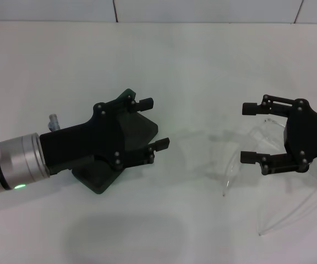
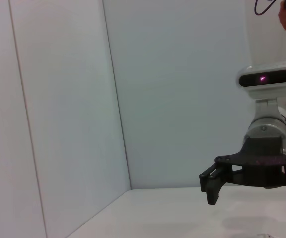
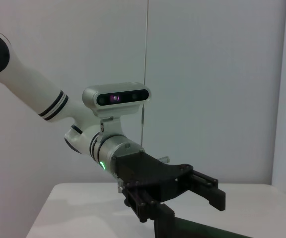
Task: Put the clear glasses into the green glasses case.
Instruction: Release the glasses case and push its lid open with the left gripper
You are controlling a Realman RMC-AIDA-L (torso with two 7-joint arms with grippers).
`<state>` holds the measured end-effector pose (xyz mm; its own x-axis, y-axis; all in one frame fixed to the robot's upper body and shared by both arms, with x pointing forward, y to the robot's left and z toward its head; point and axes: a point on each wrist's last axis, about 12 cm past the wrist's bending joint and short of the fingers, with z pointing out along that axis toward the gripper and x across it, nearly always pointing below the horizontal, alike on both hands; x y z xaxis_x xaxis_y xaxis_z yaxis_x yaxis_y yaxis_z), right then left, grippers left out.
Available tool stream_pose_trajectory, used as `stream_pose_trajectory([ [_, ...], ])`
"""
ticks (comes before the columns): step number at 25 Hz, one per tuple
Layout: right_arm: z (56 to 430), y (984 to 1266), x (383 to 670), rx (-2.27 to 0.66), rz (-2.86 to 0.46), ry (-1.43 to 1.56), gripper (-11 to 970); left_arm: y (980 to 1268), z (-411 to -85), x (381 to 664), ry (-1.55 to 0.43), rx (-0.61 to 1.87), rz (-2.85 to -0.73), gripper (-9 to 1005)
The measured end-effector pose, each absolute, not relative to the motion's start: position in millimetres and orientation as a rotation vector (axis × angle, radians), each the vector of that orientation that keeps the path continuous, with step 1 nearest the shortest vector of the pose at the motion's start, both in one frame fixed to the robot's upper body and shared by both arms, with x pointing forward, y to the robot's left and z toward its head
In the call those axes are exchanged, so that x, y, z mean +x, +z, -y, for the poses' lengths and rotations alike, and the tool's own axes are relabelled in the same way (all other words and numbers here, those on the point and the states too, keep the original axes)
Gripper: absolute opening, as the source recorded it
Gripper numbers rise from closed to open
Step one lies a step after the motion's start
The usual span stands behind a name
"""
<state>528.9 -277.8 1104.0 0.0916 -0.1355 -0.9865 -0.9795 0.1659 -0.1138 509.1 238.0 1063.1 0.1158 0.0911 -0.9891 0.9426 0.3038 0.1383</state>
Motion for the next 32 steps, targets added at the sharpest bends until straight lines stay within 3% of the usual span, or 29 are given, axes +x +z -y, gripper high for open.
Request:
stream_pose_trajectory([
  [13,277,1104,529,-1.214,-1.301,0.940,869,1067,-242,513,-0.870,1.051,-1.328,769],
  [18,278,1104,529,-1.213,-1.304,0.938,868,1087,-264,535,-0.872,0.978,-1.550,764],
  [24,281,1103,528,-1.212,-1.310,0.935,868,1098,-281,550,-0.729,0.951,-1.886,757],
  [32,281,1103,528,-1.219,-1.311,0.934,868,1097,-276,551,-0.681,0.942,-2.001,748],
])
